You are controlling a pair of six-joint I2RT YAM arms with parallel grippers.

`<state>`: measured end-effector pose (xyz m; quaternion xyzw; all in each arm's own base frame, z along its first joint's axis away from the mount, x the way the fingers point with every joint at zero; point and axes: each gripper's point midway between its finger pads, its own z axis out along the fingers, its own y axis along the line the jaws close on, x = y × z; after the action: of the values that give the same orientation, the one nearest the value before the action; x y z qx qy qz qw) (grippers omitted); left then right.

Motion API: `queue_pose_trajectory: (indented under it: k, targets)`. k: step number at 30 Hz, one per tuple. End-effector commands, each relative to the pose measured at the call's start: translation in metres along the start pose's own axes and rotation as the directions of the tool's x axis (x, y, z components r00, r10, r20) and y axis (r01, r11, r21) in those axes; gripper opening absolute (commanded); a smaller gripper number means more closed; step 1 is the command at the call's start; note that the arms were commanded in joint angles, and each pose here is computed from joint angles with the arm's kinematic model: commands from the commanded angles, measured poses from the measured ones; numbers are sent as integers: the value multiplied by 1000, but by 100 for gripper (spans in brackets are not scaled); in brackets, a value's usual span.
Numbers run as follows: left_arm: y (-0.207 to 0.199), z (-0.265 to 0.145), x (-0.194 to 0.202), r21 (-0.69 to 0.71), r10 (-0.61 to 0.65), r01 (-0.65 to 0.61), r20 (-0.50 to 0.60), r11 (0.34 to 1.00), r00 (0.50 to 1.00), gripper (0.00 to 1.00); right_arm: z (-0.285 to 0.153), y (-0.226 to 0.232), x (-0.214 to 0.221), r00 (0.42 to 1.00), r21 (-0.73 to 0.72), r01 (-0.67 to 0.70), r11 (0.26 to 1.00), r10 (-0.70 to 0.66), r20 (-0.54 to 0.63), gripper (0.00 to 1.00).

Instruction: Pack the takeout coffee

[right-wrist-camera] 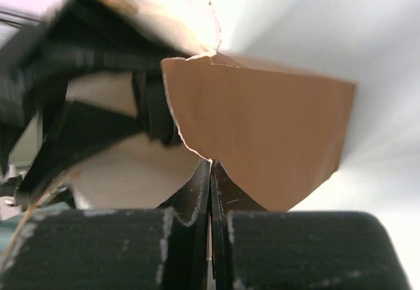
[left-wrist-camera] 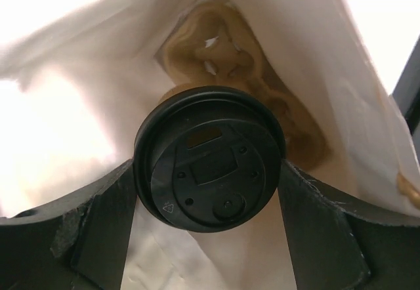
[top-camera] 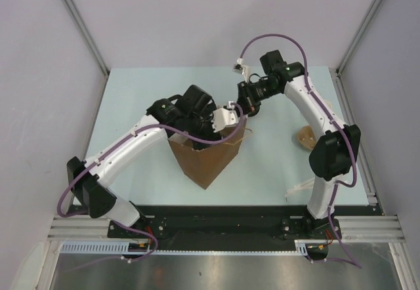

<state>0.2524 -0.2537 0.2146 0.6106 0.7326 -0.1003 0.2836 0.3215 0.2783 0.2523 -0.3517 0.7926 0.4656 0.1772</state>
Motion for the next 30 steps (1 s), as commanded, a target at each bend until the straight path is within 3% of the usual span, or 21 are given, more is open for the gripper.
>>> queue_pose_trajectory:
  k: [1, 6, 8, 9, 11, 15, 19, 23, 30]
  targets:
    - [32, -19, -1, -102, 10, -7, 36, 995, 999, 19, -21, 33, 24, 1000, -70, -20, 997, 20, -5, 0]
    - [30, -28, -5, -71, 26, -21, 73, 997, 997, 19, -30, 75, 44, 1000, -209, -17, 978, 16, -11, 7]
    - [24, -29, -7, -44, 40, -36, 92, 998, 995, 19, -27, 86, 61, 999, -243, -10, 970, 0, -41, 21]
    - [22, -28, -6, -36, 41, -37, 91, 999, 995, 19, -26, 88, 65, 998, -238, -11, 971, -3, -56, 38]
    - [18, -28, -5, -21, 56, -55, 97, 998, 994, 18, -29, 84, 64, 999, -227, -9, 974, -2, -48, 45]
    - [12, -24, 0, -2, 70, -71, 98, 998, 993, 18, -41, 57, 32, 1000, -156, -8, 988, 11, 21, 52]
    - [9, -26, 1, 8, 84, -85, 106, 996, 991, 18, -53, 37, -5, 993, -48, 76, 996, -71, 93, 59]
    - [7, -24, 3, 15, 91, -93, 103, 996, 991, 18, -57, 25, -40, 958, 86, 228, 970, -239, 159, 87]
    - [-1, -27, 3, 24, 111, -115, 119, 993, 987, 18, -26, 40, -57, 867, 136, 472, 871, -486, 107, 91]
